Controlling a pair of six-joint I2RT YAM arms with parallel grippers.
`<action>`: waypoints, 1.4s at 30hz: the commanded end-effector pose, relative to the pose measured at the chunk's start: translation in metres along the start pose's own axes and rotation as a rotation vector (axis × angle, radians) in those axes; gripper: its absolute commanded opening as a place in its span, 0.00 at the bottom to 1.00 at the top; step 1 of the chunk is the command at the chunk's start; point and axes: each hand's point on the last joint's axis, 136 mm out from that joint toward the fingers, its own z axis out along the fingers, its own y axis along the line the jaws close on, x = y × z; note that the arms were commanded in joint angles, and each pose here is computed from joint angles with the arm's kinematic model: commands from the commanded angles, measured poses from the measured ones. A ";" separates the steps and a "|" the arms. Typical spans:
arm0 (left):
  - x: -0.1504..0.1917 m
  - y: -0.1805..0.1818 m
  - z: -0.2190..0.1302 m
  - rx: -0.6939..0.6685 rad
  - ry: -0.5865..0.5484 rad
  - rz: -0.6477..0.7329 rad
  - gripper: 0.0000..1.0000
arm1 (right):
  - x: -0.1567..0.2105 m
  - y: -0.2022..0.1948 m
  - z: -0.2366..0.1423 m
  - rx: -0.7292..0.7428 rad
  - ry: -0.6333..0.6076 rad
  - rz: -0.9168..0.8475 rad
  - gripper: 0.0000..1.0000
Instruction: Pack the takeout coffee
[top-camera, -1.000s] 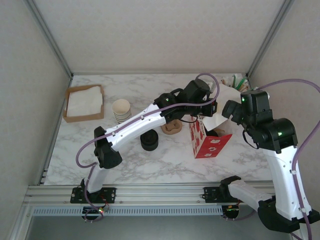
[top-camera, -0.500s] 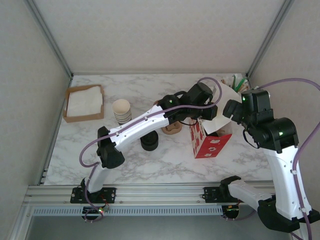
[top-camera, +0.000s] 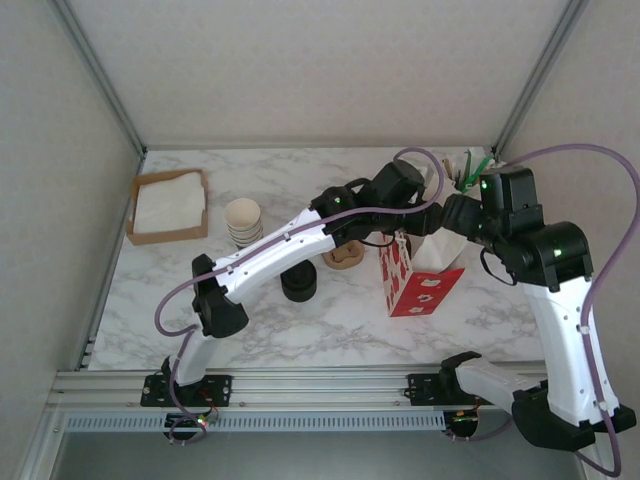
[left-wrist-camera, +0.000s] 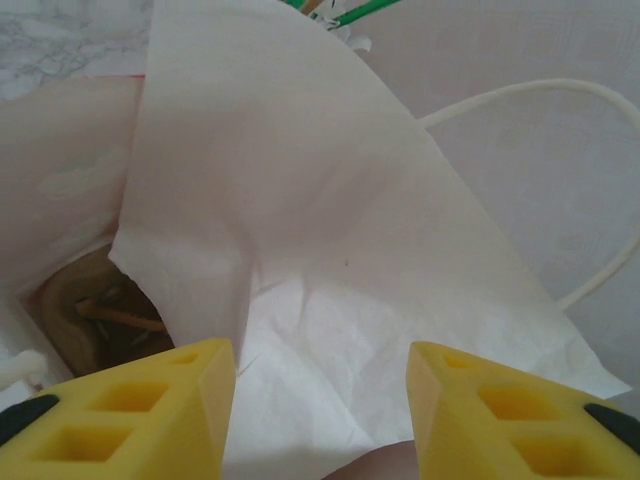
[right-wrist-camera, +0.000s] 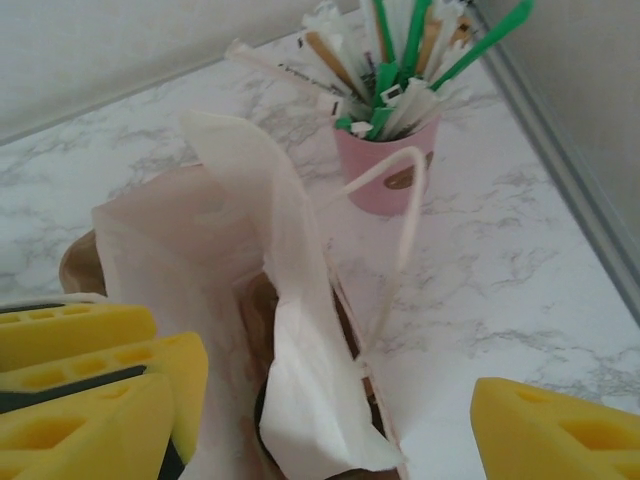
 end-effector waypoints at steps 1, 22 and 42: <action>-0.039 -0.011 -0.059 0.014 -0.133 0.017 0.52 | -0.005 0.019 0.006 -0.066 0.034 -0.046 0.77; -0.048 0.044 -0.106 0.016 -0.232 -0.079 0.57 | 0.000 0.032 0.059 0.019 0.190 -0.179 0.59; -0.044 0.068 -0.104 -0.018 -0.239 -0.110 0.55 | 0.016 0.044 0.066 -0.007 0.232 -0.259 0.50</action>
